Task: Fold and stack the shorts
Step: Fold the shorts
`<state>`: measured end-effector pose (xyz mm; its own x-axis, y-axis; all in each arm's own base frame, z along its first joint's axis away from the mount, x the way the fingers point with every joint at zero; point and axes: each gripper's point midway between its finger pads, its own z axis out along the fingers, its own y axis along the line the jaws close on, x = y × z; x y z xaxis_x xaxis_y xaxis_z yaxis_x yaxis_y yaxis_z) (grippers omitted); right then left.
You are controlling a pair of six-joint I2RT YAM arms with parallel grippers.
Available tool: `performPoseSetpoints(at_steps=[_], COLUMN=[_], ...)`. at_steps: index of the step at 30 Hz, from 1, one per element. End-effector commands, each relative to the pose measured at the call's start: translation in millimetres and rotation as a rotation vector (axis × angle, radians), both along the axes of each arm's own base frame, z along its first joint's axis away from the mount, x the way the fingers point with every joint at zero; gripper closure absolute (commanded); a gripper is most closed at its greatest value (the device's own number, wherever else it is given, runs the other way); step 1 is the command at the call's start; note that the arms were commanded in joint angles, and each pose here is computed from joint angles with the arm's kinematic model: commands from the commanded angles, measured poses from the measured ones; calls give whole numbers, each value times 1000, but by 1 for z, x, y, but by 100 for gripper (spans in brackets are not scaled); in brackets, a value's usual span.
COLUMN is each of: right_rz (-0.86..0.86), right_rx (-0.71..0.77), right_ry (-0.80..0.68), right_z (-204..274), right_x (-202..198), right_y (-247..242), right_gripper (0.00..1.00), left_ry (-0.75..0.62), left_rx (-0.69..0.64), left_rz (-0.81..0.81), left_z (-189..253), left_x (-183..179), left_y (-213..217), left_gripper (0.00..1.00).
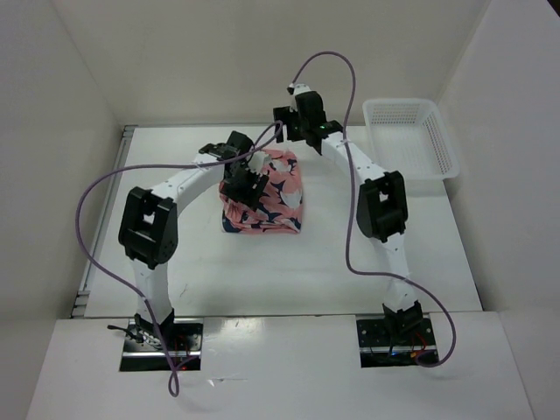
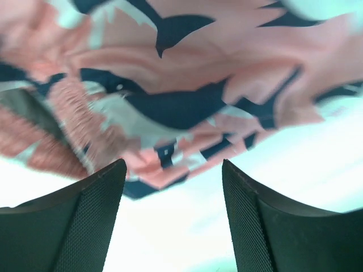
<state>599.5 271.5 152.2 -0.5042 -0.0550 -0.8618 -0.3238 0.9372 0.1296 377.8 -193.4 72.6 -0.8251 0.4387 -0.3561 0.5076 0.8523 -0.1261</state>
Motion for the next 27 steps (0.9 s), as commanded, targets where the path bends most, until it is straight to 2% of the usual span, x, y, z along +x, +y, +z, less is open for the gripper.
performPoseSetpoints(at_steps=[1,4,5,6,8,10,12,14,16,19,24,26,27], right_rz=[75,122,139,170,194,237,259,261,239,193,191,163,96], right_rx=[9,-17,-66,-76,-157,-228,-346,-406,-401,-345,-275,-258,-267], right_ry=[-102,-58,-6,-19,30,59,137,157,178,186,203,209,213], right_z=[86,87,64,78,56,57,34,34,40,57,71,75,75], right_x=[-38,-78,-94,-113,-138,-168,-195,-216,-235,-249,-275,-283,-284], right_y=[-9,-21,-29,-31,-48,-65,-89,-110,-131,-153,-168,-174,-183], right_gripper=[10,2,0,0,0,0,0,0,0,0,0,0,0], left_ry=[-143,-242,-261,-302,-352,-387,-401,-413,-424,-409,-454,-477,-475], left_rx=[-95,-106,-85,-65,31,73,55,23,22,29,35,21,4], left_rz=[-18,45,73,118,205,294,342,422,510,580,643,649,648], left_z=[77,108,109,118,114,120,124,130,127,117,127,135,135], left_x=[4,18,21,27,34,35,29,23,9,-11,-31,-34,-34], left_y=[-9,15,26,44,77,113,135,170,206,232,252,254,254], left_gripper=[24,24,24,24,22,20,19,18,18,14,11,11,10])
